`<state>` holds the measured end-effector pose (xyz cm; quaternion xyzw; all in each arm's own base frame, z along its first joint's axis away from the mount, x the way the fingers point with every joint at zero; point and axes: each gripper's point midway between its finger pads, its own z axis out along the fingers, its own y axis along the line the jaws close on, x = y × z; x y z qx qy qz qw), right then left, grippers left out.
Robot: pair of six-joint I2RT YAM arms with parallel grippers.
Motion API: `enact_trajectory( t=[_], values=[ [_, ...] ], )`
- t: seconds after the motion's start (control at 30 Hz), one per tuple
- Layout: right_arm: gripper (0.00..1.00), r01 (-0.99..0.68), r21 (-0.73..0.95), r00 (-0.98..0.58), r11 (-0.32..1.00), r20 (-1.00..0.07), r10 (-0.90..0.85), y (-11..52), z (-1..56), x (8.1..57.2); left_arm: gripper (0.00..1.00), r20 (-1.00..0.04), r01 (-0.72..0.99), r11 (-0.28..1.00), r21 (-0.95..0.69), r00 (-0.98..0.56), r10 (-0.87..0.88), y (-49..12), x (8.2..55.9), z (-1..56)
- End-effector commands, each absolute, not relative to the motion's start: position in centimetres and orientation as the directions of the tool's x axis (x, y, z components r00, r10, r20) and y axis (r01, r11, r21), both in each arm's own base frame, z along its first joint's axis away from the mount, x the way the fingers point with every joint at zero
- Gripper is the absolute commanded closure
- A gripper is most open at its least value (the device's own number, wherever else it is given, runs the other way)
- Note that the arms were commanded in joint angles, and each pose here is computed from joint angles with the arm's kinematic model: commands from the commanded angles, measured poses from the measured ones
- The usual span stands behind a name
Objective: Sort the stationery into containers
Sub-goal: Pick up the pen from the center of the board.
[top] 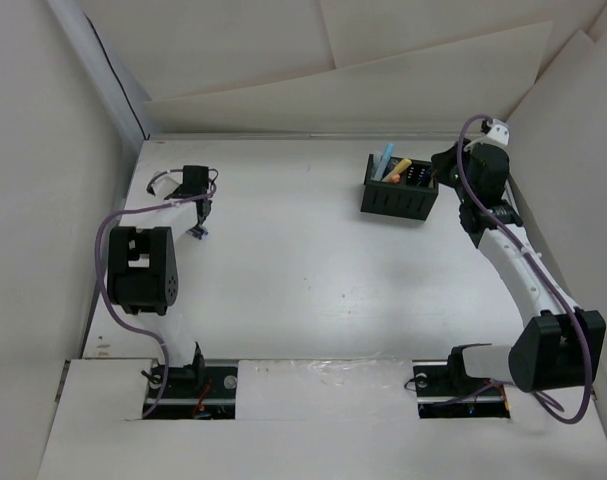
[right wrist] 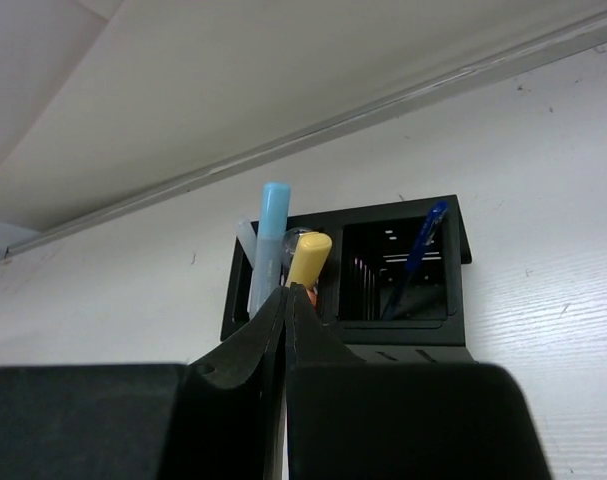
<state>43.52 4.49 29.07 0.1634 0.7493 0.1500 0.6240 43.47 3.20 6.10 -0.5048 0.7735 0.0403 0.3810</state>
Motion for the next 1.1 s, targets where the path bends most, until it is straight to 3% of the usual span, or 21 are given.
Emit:
enact_trajectory(
  t=[0.0,1.07],
  values=[
    [0.98,-0.004,0.427,-0.137,0.904,-0.896,0.422,5.1,31.2,43.7,1.00,-0.643,-0.819,0.491,-0.298,-0.207,-0.737,4.1,44.4,6.9],
    [0.97,-0.026,0.428,-0.158,0.903,-0.894,0.419,5.9,30.8,43.8,0.88,-0.618,-0.848,0.485,-0.213,-0.267,-0.739,4.8,43.8,3.9]
  ],
)
